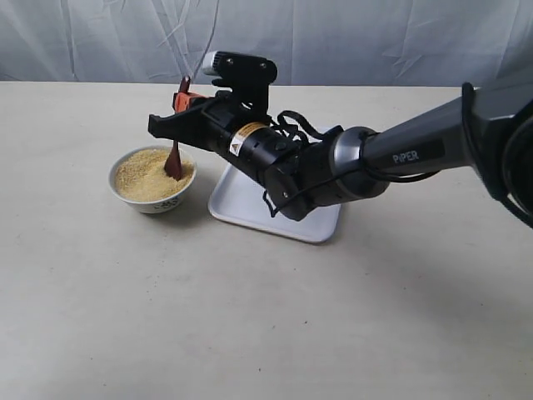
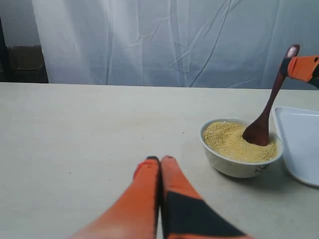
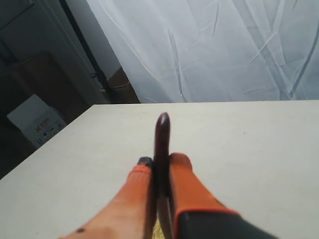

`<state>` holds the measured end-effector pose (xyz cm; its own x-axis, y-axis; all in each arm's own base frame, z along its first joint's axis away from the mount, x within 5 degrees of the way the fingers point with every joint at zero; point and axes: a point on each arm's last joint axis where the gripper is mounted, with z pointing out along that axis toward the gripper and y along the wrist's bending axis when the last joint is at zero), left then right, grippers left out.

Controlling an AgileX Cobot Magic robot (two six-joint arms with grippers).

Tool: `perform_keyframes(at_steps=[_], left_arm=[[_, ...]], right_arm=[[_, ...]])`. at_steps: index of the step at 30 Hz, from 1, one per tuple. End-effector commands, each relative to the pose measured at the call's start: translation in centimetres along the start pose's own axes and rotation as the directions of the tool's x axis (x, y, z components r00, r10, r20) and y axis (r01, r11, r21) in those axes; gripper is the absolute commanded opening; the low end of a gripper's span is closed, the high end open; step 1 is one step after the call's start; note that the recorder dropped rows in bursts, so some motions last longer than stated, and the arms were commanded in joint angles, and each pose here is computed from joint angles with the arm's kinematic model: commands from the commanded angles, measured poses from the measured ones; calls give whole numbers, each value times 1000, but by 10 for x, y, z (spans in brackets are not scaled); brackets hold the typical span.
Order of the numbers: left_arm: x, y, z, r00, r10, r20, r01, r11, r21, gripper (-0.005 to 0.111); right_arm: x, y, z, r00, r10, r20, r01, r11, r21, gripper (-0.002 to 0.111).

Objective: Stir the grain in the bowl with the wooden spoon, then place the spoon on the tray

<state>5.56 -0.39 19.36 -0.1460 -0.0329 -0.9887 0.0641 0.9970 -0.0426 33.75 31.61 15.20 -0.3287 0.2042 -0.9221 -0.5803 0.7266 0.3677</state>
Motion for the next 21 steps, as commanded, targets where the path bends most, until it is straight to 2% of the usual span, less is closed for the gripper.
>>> perform_keyframes(at_steps=[1,7,12,17,21], left_arm=[[1,0,0,1000,-1,6,1,1000,-1,0],[1,0,0,1000,-1,6,1,1000,-1,0],[1,0,0,1000,-1,6,1,1000,-1,0],[1,0,0,1000,-1,6,1,1000,-1,0],[1,0,0,1000,-1,6,1,1000,-1,0]], right_arm=[[7,3,1,999,29,-25,-29,1000,-5,-1],[6,11,1,999,52,8,-52,999,-17,-1],[-10,17,-3,997,53,51,-51,998,-36,-1],[-28,21,-7,995,15,101,-12,1000,-28,-1],[-30,19,-7,994,-10,107,10,1000,-1,-1]])
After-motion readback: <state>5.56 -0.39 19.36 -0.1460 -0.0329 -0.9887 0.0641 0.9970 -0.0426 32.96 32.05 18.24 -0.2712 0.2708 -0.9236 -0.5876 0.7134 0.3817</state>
